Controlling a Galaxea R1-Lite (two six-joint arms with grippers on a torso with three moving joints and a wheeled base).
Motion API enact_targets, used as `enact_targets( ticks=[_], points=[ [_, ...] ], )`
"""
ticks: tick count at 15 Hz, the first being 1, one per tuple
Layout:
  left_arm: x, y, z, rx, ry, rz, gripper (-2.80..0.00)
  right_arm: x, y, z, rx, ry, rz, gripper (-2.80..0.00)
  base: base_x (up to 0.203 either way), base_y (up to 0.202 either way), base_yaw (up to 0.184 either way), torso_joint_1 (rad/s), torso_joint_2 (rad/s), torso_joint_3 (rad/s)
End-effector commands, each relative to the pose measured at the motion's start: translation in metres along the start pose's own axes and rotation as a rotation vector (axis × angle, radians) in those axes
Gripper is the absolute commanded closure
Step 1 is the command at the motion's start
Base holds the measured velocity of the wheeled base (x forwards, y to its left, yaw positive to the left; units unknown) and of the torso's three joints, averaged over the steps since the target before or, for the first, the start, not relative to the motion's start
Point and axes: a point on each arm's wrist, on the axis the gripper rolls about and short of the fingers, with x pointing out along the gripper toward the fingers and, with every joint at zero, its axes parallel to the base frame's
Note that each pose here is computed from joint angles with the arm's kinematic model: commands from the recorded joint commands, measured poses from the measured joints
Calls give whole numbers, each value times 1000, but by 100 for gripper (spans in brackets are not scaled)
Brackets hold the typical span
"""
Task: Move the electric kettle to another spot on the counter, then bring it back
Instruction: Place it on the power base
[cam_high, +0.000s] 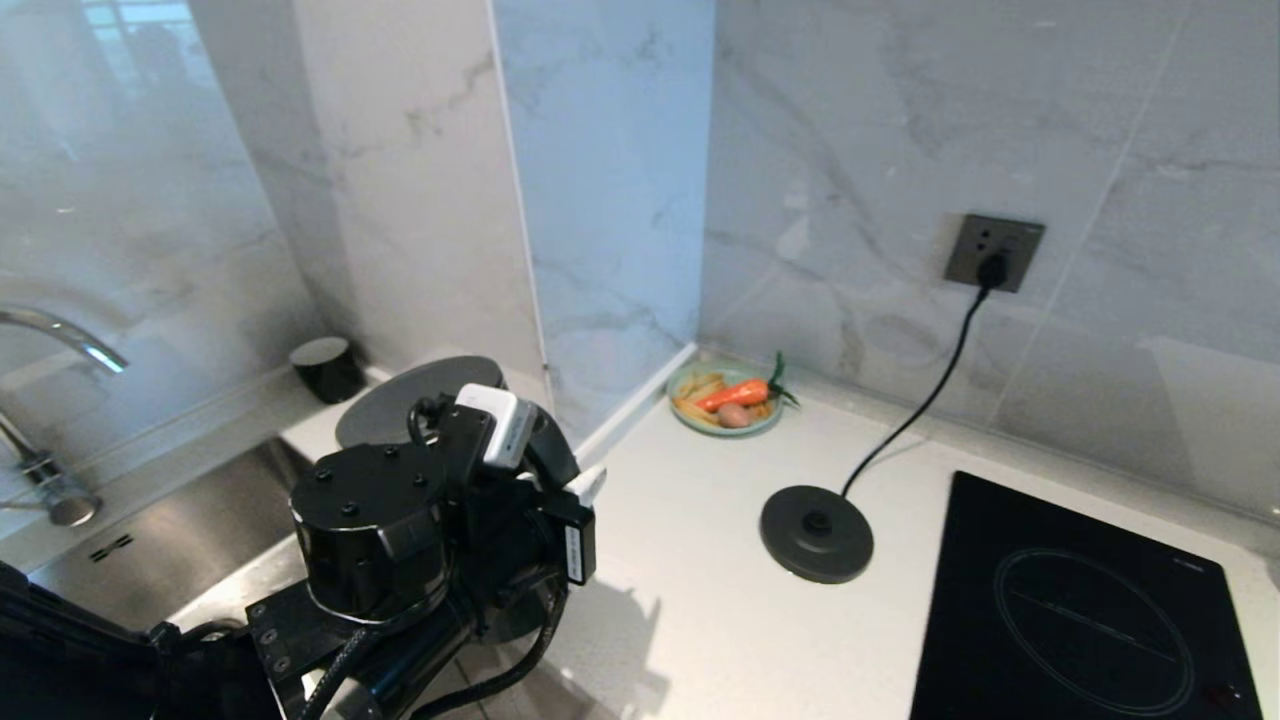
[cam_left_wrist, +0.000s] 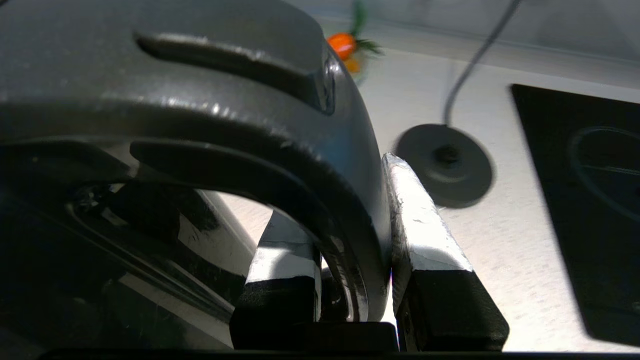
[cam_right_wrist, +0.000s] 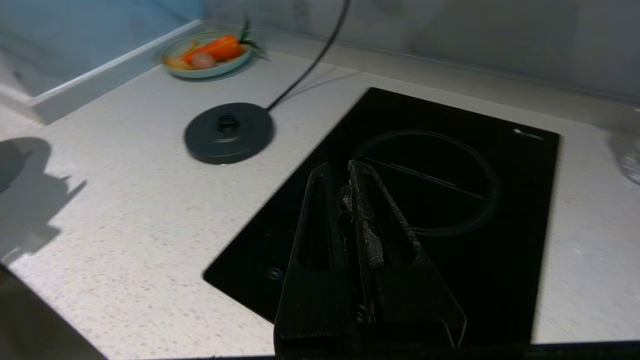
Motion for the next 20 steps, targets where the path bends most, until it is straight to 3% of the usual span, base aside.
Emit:
enact_targets(
  ticks=[1,8,20],
  points=[
    [0,0,1,-3,-7,0,0,0,0,0,0,-1,1,0,2,6,-175,5,7,5],
    [6,-2,4,-7,-21,-1,0,0,0,0,0,0,1,0,1,6,-145,1,3,6],
    [7,-6,5,-6,-26,-11,0,0,0,0,0,-1,1,0,0,0,0,0,0,0]
  ],
)
